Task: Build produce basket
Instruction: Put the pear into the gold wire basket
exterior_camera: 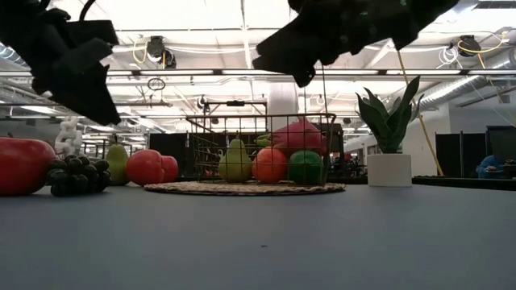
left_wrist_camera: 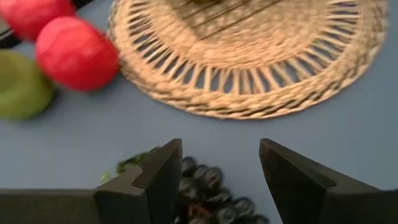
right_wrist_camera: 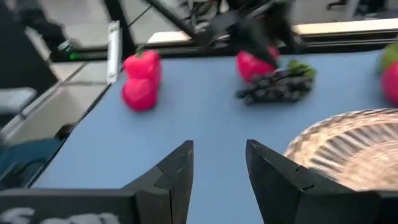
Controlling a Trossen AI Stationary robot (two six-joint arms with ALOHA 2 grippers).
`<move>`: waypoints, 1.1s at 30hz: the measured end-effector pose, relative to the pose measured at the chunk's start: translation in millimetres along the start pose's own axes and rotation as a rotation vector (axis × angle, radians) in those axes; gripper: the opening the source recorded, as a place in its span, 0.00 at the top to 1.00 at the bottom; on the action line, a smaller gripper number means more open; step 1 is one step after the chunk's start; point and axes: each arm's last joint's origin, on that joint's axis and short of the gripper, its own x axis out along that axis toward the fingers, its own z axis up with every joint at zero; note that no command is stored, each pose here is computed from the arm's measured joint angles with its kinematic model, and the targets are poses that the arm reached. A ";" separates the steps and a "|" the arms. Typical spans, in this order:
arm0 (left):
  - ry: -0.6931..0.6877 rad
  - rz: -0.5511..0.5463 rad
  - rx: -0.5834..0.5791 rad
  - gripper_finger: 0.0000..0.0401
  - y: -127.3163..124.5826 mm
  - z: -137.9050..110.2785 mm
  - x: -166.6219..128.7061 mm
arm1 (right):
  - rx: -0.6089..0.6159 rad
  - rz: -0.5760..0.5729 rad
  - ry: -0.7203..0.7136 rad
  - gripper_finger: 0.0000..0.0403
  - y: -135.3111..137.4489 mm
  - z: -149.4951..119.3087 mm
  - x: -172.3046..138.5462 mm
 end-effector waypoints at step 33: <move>0.180 0.363 -0.116 0.21 115.5 96.1 62.5 | -0.157 -0.220 -0.223 0.30 -21.9 59.5 -9.0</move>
